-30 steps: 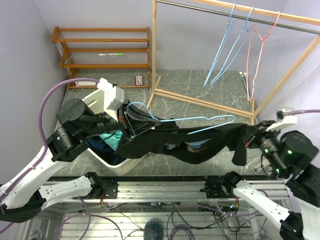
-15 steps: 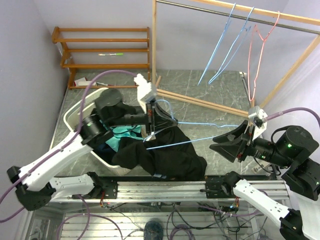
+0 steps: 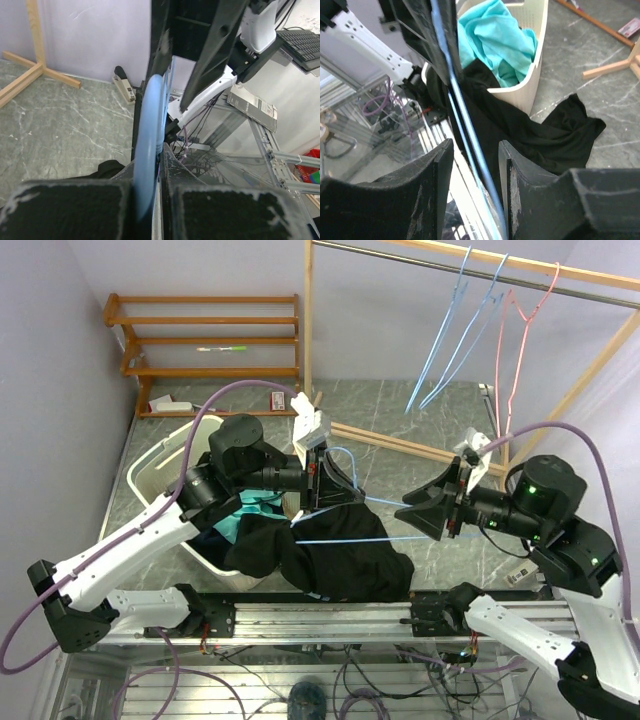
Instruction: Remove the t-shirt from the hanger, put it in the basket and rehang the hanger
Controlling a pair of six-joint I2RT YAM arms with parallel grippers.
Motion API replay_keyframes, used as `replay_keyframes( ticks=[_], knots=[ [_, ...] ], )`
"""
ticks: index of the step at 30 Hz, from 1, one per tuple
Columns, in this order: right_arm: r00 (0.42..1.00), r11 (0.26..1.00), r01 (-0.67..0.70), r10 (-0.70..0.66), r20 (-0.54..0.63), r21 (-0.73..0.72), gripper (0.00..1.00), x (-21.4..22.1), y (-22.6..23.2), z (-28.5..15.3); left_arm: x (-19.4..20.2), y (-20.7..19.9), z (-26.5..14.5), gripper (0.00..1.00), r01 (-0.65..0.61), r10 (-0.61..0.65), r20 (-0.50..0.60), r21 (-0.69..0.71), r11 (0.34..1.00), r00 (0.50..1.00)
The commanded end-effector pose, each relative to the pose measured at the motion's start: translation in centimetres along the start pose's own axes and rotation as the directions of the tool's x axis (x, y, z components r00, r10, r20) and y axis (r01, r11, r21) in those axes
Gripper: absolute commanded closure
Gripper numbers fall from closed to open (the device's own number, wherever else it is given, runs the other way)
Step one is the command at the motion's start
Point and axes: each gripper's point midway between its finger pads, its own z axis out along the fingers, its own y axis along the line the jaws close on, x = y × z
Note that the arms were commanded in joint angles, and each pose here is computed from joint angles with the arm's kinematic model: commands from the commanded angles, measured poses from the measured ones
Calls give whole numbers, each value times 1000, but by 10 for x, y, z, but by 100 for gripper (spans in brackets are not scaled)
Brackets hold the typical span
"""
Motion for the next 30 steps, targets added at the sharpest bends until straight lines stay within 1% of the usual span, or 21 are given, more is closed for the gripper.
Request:
replay_keyframes(
  ticks=[1,3,5,6,9,10,12,15,17,19,21,26,30],
  knots=[
    [999,999,18,-19,-26,-33,59,12,1,5,-15,-18,-4,93,-40,37,48,61,997,998],
    [1000,999,18,-19,-25,-34,59,14,1,5,-16,-19,-4,93,-42,39,51,64,997,998],
    [999,999,17,-18,-28,-44,66,16,3,4,-17,-20,-4,93,-44,40,56,64,997,998],
    [999,999,14,-16,-31,-42,72,16,2,5,-18,-20,-5,93,-43,39,57,64,997,998],
    [999,1000,7,-8,-47,-18,96,19,-2,5,-18,-19,-4,92,-42,38,60,63,997,997],
    [999,1000,3,-3,-50,2,100,18,-5,5,-17,-18,-4,88,-40,37,59,54,998,998],
    [999,999,7,-6,-40,47,100,13,-10,-1,-16,-15,-5,75,-40,38,54,31,999,998],
    [1000,991,19,-20,8,135,100,-3,-12,-23,-15,-9,-9,51,-47,47,51,-14,999,998],
    [999,978,11,-22,50,209,100,-15,-14,-43,-17,-9,-14,43,-56,58,53,-40,998,997],
    [996,962,-4,-19,82,273,100,-23,-15,-62,-20,-9,-20,39,-74,77,55,-67,995,995],
    [995,952,-24,-6,96,304,100,-27,-13,-75,-25,-8,-25,38,-92,98,59,-100,991,993],
    [995,949,-86,68,67,304,100,-26,0,-93,-33,-10,-44,37,-136,147,52,-176,975,988],
    [990,923,-144,130,64,357,100,-21,-4,-102,-39,-11,-61,36,-161,180,61,-239,958,982]
  ],
)
